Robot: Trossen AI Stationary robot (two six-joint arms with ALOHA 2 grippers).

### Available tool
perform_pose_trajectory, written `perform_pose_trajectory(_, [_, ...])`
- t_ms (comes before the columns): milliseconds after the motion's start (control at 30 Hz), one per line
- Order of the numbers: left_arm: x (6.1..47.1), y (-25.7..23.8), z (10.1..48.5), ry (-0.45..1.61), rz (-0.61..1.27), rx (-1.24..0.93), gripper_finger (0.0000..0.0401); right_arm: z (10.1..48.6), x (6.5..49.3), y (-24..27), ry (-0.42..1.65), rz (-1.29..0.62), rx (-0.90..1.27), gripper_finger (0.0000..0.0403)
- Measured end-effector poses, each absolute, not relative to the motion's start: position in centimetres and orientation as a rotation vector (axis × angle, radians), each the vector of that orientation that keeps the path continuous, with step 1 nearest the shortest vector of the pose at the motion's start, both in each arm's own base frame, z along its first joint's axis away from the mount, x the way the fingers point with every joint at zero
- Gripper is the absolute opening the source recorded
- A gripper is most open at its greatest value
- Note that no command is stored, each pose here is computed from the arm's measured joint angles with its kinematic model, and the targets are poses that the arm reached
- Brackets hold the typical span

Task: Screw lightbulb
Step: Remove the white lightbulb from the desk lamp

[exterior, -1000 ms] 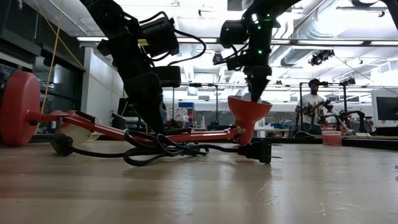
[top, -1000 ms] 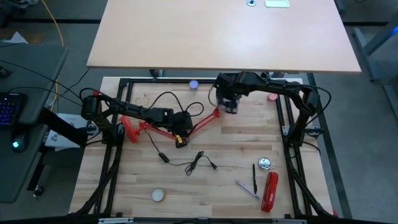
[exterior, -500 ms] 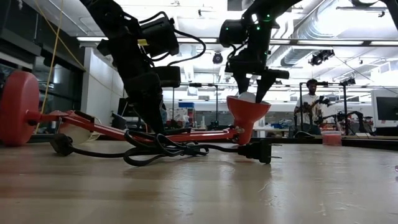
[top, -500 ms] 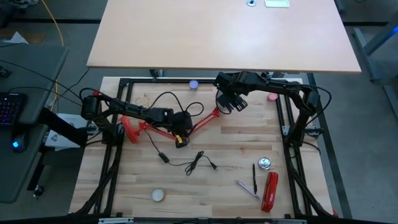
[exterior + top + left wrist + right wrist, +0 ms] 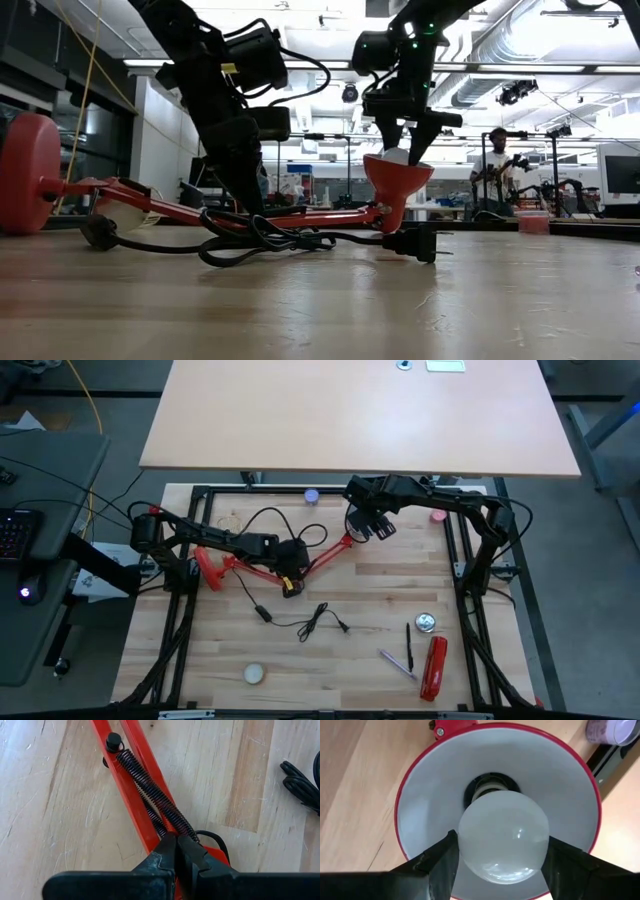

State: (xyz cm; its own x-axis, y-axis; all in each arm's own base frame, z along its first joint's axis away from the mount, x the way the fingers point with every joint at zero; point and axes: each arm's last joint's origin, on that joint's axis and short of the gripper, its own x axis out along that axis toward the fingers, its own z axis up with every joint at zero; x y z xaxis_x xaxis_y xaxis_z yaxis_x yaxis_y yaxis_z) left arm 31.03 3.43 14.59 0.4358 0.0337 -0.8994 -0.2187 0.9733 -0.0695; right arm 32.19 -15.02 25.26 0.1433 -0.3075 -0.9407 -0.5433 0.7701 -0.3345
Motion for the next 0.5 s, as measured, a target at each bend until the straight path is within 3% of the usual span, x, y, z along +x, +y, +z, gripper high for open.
perform_pose_trajectory(133, [31.0, 3.4, 14.6, 1.11, 0.158, -0.186, 0.0, 25.3, 32.2, -15.0, 1.454, 0.18, -0.712, 0.0257])
perform_pose_trajectory(500, [31.0, 3.4, 14.6, 1.109, 0.157, -0.186, 0.0, 26.7, 31.4, -14.7, 1.444, 0.137, -0.709, 0.037])
